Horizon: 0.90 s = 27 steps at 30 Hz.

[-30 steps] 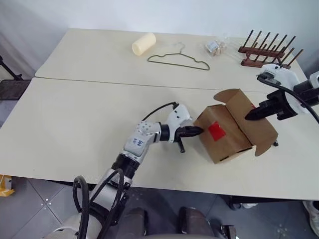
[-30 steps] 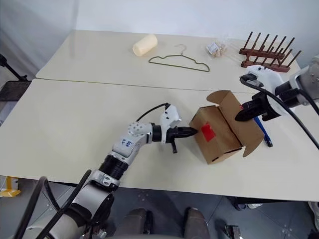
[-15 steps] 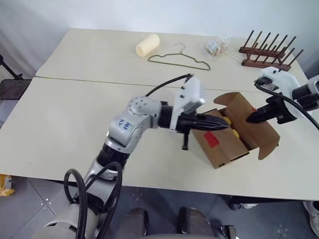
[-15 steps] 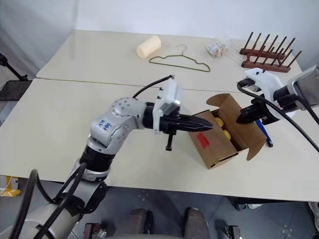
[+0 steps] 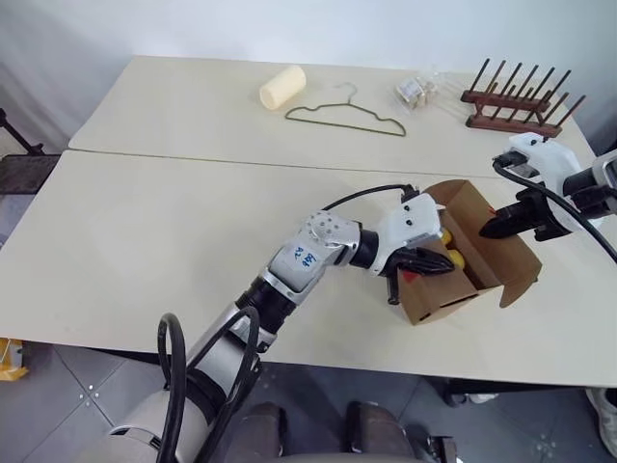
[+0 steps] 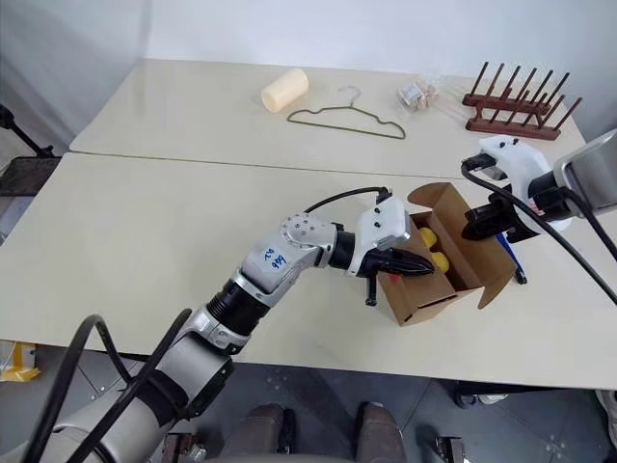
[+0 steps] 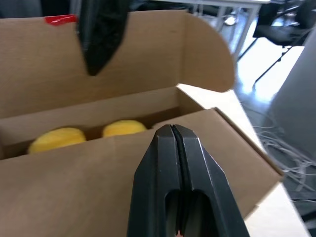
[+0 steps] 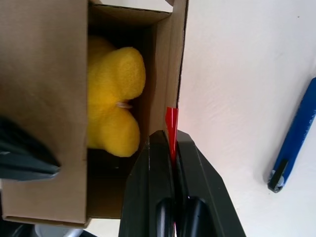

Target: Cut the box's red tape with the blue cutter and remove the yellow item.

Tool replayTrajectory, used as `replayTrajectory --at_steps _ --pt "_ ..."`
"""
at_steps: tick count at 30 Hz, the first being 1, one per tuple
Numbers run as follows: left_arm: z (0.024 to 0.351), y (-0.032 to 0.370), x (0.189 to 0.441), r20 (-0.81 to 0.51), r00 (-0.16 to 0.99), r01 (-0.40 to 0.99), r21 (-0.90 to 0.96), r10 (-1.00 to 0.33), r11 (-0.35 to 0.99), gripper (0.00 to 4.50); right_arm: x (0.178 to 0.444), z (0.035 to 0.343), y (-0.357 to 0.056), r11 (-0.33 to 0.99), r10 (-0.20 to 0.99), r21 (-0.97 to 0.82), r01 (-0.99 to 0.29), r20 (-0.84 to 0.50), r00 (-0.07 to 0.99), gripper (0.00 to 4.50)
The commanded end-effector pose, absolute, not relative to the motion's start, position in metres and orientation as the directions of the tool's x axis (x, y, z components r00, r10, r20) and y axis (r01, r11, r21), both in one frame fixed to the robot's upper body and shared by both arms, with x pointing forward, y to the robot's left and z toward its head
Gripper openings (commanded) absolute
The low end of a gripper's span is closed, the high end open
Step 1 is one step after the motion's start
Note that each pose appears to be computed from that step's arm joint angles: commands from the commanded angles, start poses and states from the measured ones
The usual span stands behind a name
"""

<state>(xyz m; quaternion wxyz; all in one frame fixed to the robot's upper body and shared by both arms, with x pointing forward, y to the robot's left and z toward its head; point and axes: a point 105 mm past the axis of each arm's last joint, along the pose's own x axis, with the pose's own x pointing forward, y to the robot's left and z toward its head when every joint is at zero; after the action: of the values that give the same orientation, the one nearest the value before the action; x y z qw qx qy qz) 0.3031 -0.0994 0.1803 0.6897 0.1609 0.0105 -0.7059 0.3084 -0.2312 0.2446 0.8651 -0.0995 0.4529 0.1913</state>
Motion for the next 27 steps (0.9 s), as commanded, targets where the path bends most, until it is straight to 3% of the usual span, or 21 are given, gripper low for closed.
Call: replayTrajectory --at_steps 1,4,11,19,27 --pt "0.162 -0.089 0.301 -0.327 0.001 0.986 0.16 -0.945 -0.054 0.0 0.305 0.254 -0.232 0.908 0.264 0.017 -0.419 -0.8 0.539 0.02" --pt "0.153 -0.071 0.296 -0.374 -0.022 0.991 0.111 -0.927 -0.068 0.0 0.308 0.255 -0.243 0.927 0.226 0.002 -0.374 -0.8 0.555 0.02" --pt "0.135 -0.041 0.306 -0.415 0.081 0.996 0.075 -0.906 0.055 0.0 0.313 0.252 -0.258 0.945 0.175 -0.017 -0.325 -0.816 0.55 0.02" --pt "0.139 -0.029 0.317 -0.353 0.218 0.976 0.075 -0.91 0.204 0.0 0.318 0.241 -0.248 0.926 0.201 -0.007 -0.378 -0.837 0.509 0.02" --pt "0.136 -0.02 0.309 -0.377 0.221 0.975 0.048 -0.9 0.219 0.0 0.323 0.232 -0.247 0.92 0.184 -0.032 -0.391 -0.846 0.5 0.02"
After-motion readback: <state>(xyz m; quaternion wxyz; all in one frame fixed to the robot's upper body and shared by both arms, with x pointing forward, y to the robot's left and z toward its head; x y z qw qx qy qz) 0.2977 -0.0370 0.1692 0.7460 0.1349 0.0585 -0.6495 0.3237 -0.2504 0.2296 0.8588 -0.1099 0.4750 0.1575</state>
